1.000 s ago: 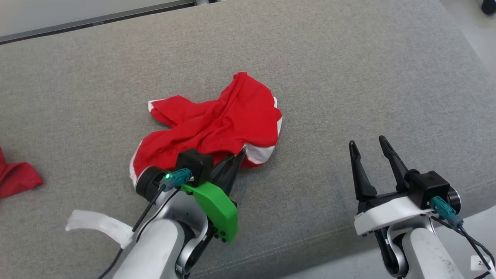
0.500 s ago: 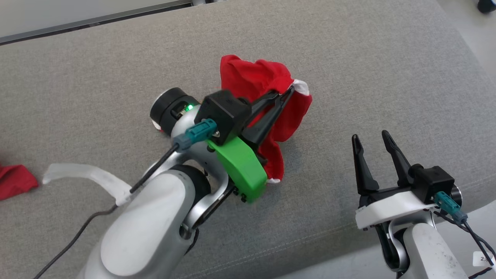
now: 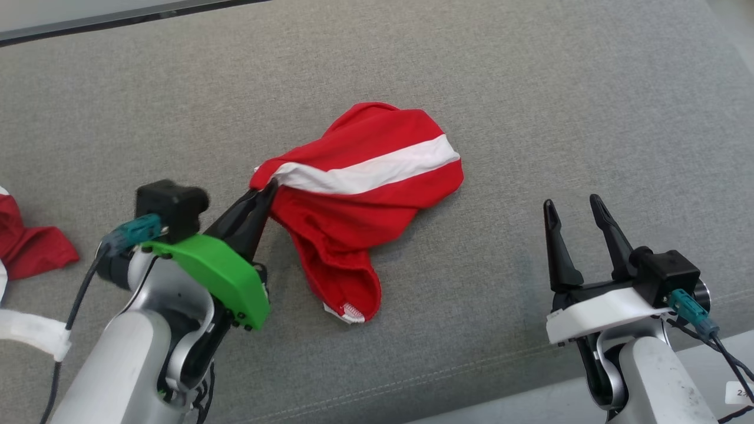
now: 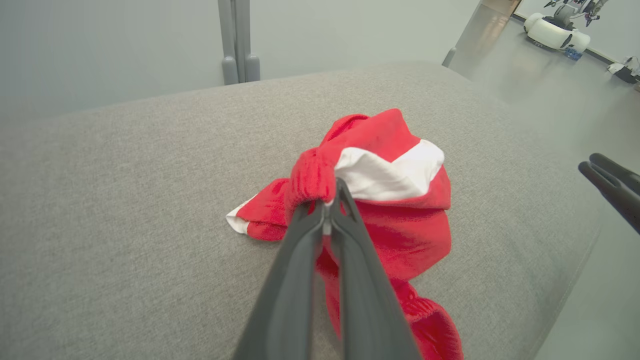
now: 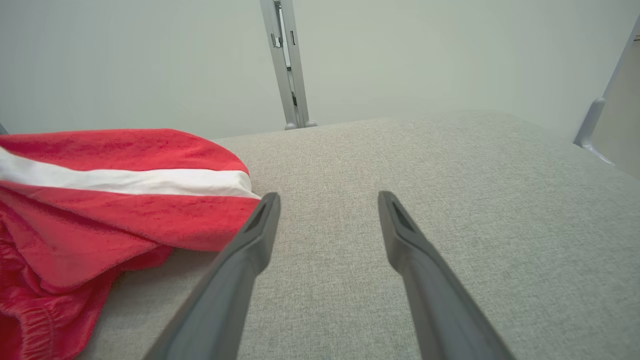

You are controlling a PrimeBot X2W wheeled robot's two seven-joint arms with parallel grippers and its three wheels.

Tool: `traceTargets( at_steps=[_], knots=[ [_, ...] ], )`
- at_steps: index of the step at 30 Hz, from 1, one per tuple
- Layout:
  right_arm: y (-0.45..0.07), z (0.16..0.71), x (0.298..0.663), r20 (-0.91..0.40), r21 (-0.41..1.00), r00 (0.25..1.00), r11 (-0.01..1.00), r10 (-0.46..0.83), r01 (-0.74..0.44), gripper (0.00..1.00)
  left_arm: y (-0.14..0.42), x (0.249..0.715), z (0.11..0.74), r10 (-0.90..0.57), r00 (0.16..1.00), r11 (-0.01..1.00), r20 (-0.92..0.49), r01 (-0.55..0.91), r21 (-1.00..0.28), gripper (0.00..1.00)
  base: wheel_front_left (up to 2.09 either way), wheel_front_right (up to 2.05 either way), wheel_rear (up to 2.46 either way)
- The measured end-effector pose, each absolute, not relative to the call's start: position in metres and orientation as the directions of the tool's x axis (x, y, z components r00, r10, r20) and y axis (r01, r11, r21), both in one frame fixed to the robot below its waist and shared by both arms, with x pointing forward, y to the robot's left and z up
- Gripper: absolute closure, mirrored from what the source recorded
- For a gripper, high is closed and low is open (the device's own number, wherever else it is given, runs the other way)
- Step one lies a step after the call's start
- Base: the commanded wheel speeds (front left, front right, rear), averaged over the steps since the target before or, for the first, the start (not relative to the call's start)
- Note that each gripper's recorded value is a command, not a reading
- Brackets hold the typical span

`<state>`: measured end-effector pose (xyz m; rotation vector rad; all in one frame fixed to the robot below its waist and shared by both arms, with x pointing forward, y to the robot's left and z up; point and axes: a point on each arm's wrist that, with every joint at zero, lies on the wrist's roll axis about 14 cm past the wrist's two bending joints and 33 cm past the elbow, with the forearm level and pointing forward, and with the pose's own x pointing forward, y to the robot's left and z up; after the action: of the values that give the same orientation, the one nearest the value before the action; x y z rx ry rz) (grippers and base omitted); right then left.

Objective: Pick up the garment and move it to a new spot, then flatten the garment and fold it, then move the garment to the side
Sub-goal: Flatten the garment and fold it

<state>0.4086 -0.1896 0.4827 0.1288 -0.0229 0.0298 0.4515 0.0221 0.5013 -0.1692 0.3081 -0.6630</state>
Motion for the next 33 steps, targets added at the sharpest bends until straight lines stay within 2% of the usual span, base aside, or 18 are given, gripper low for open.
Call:
traceTargets(
  at_steps=[6, 11, 20, 21, 22, 27, 33],
  knots=[
    [-0.177, 0.479, 0.419, 0.020, 0.129, 0.998, 0.989, 0.067, -0.069, 0.00, 0.079, 0.439, 0.453, -0.487, 0.802, 0.863, -0.345, 0.381, -0.332, 1.00, 0.00, 0.00, 0.00],
    [-0.170, 0.475, 0.422, 0.010, 0.128, 0.996, 0.988, 0.087, -0.088, 0.00, 0.107, 0.422, 0.424, -0.416, 0.805, 0.888, -0.423, 0.261, -0.377, 1.00, 0.00, 0.00, 0.00],
    [-0.166, 0.474, 0.423, 0.008, 0.128, 0.995, 0.987, 0.097, -0.097, 0.00, 0.122, 0.414, 0.409, -0.372, 0.812, 0.896, -0.450, 0.189, -0.401, 1.00, 0.00, 0.00, 0.00],
    [-0.166, 0.474, 0.423, 0.008, 0.127, 0.995, 0.987, 0.096, -0.097, 0.00, 0.122, 0.413, 0.408, -0.372, 0.813, 0.895, -0.448, 0.185, -0.406, 0.82, 0.00, 0.00, 0.00],
    [-0.167, 0.475, 0.423, 0.009, 0.127, 0.995, 0.987, 0.095, -0.095, 0.00, 0.123, 0.414, 0.409, -0.368, 0.818, 0.894, -0.442, 0.180, -0.410, 0.00, 0.00, 0.00, 0.00],
    [-0.172, 0.482, 0.422, 0.029, 0.123, 0.996, 0.989, 0.080, -0.083, 0.00, 0.128, 0.418, 0.417, -0.335, 0.850, 0.898, -0.407, 0.157, -0.412, 0.00, 0.00, 0.00, 0.00],
    [-0.177, 0.498, 0.421, 0.071, 0.105, 0.995, 0.992, 0.068, -0.075, 0.00, 0.158, 0.427, 0.448, -0.183, 0.940, 0.937, -0.289, 0.078, -0.339, 0.00, 0.00, 0.00, 0.00]
  ],
)
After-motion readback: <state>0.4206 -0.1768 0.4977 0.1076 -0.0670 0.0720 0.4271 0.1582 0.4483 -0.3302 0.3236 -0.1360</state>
